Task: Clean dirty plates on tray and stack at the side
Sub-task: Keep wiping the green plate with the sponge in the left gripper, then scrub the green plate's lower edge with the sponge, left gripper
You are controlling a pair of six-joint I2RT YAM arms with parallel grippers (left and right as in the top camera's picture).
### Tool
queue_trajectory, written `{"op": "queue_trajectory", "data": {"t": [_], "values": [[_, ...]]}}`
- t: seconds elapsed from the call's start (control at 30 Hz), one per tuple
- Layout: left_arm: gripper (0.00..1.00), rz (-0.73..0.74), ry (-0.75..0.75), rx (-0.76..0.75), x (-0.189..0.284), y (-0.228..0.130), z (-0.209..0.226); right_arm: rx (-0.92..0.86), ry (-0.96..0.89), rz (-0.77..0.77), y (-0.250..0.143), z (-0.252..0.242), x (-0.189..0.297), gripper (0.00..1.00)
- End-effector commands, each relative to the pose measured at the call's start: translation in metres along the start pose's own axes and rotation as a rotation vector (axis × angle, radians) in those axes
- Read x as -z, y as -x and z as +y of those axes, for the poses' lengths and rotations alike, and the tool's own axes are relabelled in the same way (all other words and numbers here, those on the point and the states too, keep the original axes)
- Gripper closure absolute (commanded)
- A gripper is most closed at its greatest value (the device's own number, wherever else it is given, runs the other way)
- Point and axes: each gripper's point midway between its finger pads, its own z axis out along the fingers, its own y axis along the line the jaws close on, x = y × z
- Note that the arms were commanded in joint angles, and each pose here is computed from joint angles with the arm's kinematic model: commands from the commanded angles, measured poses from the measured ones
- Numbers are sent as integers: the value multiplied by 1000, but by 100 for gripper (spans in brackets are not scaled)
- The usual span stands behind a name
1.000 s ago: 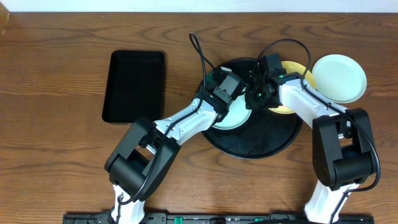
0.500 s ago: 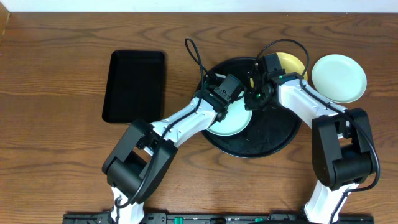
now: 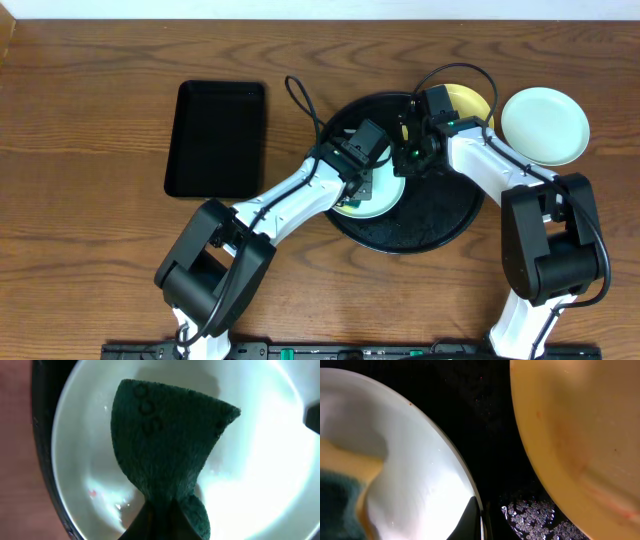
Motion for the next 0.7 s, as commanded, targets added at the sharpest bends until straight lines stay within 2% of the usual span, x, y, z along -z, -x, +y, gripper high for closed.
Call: {"op": "queue_trajectory", "data": {"t": [0.0, 0.07, 0.4, 0.5, 0.67], "values": [[93, 81, -56, 27, 3, -28, -17, -33, -56, 22, -8, -9, -11, 99], [93, 47, -15, 15, 2, -25, -13, -36, -56, 22, -8, -9, -11, 99], [92, -252, 402, -122, 20, 34, 59, -35, -61, 41, -13, -11, -11, 99], [93, -289, 430, -125, 23, 47, 68, -34, -61, 41, -13, -11, -11, 99], [93, -396, 377, -42, 25, 79, 67, -3, -61, 44, -13, -10, -11, 99]]}}
